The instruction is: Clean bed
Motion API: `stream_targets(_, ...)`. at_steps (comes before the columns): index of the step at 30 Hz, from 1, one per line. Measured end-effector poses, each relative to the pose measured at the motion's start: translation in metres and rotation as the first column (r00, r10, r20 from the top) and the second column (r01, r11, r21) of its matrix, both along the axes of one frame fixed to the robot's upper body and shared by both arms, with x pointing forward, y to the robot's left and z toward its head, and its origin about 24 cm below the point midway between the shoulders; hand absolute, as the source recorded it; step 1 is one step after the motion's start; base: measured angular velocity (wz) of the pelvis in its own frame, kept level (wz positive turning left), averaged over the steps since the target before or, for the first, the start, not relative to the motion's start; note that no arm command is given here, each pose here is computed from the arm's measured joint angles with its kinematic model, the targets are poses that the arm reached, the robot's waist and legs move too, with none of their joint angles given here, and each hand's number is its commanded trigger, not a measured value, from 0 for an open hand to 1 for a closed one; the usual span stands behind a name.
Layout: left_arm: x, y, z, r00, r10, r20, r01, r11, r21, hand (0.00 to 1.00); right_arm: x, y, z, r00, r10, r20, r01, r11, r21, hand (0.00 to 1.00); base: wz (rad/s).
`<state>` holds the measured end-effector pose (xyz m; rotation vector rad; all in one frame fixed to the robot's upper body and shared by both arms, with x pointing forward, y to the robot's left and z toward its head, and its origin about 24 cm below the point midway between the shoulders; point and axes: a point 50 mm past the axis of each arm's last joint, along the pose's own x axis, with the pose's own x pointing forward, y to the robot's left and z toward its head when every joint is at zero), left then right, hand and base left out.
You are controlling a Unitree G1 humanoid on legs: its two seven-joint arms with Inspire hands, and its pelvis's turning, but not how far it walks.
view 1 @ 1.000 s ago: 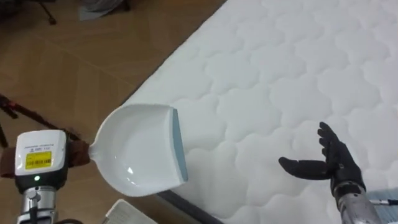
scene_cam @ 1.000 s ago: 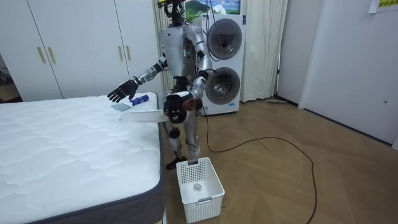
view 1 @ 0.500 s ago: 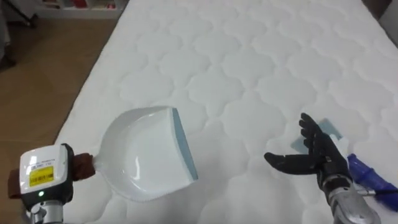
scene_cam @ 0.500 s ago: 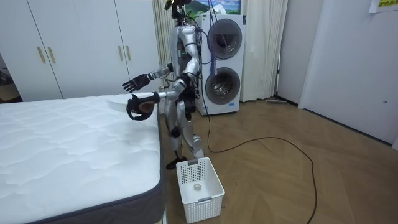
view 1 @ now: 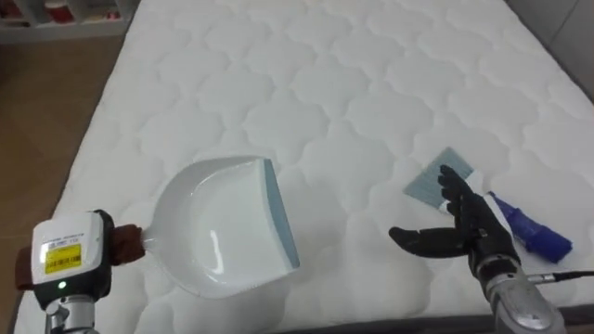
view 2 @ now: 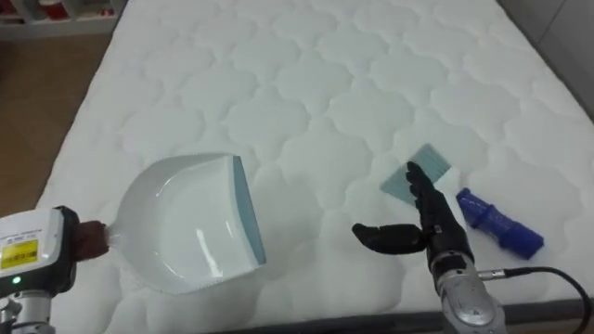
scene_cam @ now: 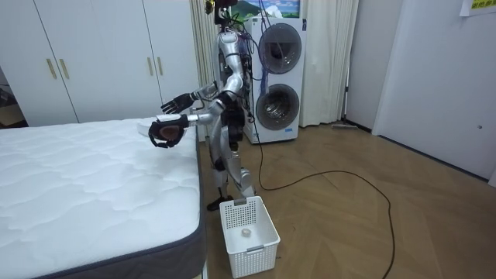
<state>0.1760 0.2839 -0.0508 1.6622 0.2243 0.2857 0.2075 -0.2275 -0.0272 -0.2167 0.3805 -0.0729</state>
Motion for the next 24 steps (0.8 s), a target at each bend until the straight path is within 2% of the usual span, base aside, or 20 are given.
stream_targets(5, 0.007, -0.002, 0.003, 1.0, -0.019, 0.02, 0.019, 1.0, -0.008, 1.0, 0.002, 0.0, 0.001, 1.0, 0.01, 0.001, -0.01, 1.0, -0.026, 0.0, -0.04)
stream_targets(6, 0.009, -0.002, 0.005, 0.999, -0.02, 0.026, 0.021, 1.0, -0.007, 0.9, 0.004, 0.0, 0.002, 1.0, 0.013, 0.009, -0.012, 1.0, -0.027, 0.0, 0.0)
stream_targets(7, 0.01, -0.003, 0.007, 0.999, -0.023, 0.035, 0.023, 1.0, -0.004, 0.72, 0.006, 0.0, 0.004, 1.0, 0.013, 0.019, -0.012, 1.0, -0.026, 0.0, 0.0)
stream_targets(8, 0.011, -0.003, 0.009, 0.999, -0.024, 0.044, 0.025, 1.0, -0.002, 0.08, 0.008, 0.001, 0.006, 1.0, 0.014, 0.025, -0.013, 1.0, -0.026, 0.0, 0.03)
stream_targets(9, 0.012, -0.004, 0.012, 0.998, -0.028, 0.059, 0.028, 1.0, 0.0, 0.0, 0.011, 0.001, 0.008, 0.999, 0.016, 0.037, -0.016, 1.0, -0.026, 0.0, 0.0)
stream_targets(16, 0.011, -0.012, 0.011, 0.997, -0.044, 0.066, 0.045, 0.999, -0.004, 0.0, 0.017, 0.012, 0.013, 0.997, 0.027, 0.072, -0.027, 1.0, 0.008, 0.0, -0.09)
stream_targets(24, 0.011, -0.021, 0.007, 0.997, -0.034, 0.074, 0.039, 0.998, -0.055, 0.0, 0.017, 0.012, 0.013, 0.997, 0.022, 0.074, -0.023, 1.0, 0.005, 0.0, -0.08)
